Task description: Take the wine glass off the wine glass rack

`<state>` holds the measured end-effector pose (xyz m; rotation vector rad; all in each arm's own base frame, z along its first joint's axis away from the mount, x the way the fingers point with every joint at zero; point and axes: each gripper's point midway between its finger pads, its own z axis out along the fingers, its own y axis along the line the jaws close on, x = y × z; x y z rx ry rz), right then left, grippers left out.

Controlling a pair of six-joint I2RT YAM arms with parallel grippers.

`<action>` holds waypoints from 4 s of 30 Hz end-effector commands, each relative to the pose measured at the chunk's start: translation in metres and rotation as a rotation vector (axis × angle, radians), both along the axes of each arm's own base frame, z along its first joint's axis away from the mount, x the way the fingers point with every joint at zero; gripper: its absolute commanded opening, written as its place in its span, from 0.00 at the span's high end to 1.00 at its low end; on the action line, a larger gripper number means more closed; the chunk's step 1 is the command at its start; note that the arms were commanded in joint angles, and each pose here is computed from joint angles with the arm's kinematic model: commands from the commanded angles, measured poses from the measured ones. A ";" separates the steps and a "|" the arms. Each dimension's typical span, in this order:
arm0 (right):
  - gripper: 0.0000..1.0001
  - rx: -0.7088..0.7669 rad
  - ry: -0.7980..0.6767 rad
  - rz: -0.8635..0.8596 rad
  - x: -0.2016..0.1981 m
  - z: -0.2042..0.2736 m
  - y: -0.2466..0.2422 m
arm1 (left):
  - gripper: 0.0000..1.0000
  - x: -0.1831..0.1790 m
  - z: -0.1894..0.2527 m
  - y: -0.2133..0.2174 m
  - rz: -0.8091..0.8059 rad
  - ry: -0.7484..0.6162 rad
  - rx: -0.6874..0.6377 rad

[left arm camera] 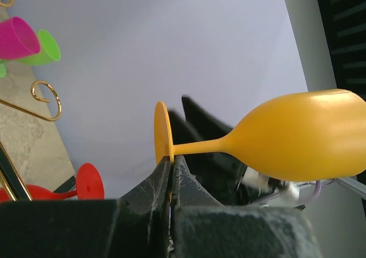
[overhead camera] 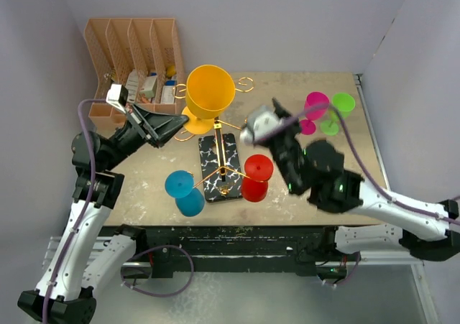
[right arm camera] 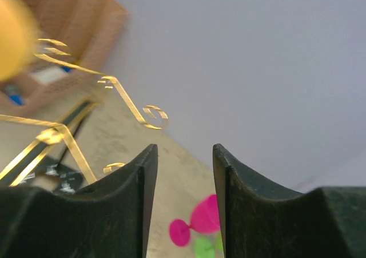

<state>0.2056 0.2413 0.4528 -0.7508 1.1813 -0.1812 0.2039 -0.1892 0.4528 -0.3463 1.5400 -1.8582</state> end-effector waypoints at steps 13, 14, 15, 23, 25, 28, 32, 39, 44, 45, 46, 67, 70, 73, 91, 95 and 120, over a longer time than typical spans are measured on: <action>0.98 0.535 0.674 0.273 0.073 0.070 -0.006 | 1.00 0.002 -0.008 0.037 0.314 -0.150 0.456; 0.79 0.536 0.678 0.366 0.059 0.079 0.002 | 1.00 0.001 -0.007 0.042 0.339 -0.158 0.486; 0.64 0.539 0.684 0.448 0.046 0.087 0.009 | 1.00 0.000 -0.004 0.045 0.358 -0.171 0.509; 0.43 0.532 0.726 0.778 -0.015 0.117 0.027 | 1.00 0.001 0.006 0.055 0.403 -0.201 0.610; 0.43 0.539 0.726 0.770 -0.014 0.118 0.026 | 1.00 0.003 0.006 0.054 0.398 -0.202 0.616; 0.44 0.532 0.732 0.797 -0.017 0.117 0.029 | 1.00 0.003 0.006 0.054 0.393 -0.198 0.618; 0.46 0.523 0.766 0.804 -0.013 0.109 0.036 | 1.00 0.002 0.008 0.053 0.387 -0.205 0.612; 0.49 0.505 0.801 0.735 0.009 0.089 0.044 | 1.00 0.001 0.014 0.051 0.386 -0.223 0.598; 0.49 0.492 0.813 0.735 0.013 0.082 0.049 | 1.00 0.001 0.016 0.051 0.385 -0.226 0.595; 0.49 0.490 0.818 0.739 0.013 0.081 0.050 | 1.00 0.002 0.016 0.051 0.385 -0.224 0.595; 0.49 0.487 0.823 0.741 0.013 0.080 0.051 | 1.00 0.003 0.016 0.051 0.384 -0.222 0.595; 1.00 0.474 0.880 0.639 0.037 0.060 0.067 | 1.00 0.009 0.022 0.046 0.370 -0.222 0.573; 1.00 0.523 0.784 0.499 0.056 0.077 0.041 | 0.76 0.011 0.015 0.047 0.369 -0.197 0.585; 1.00 0.588 0.680 0.317 0.082 0.093 0.001 | 0.52 0.012 0.008 0.050 0.383 -0.166 0.599; 1.00 0.675 0.889 -0.404 0.228 -0.059 -0.175 | 0.44 -0.002 -0.012 0.084 0.519 -0.143 0.759; 1.00 0.588 0.988 -0.485 0.237 -0.112 -0.181 | 0.44 -0.010 -0.022 0.098 0.565 -0.134 0.827; 1.00 0.335 1.158 -0.756 0.264 -0.248 -0.154 | 0.44 -0.034 -0.045 0.118 0.612 -0.100 0.899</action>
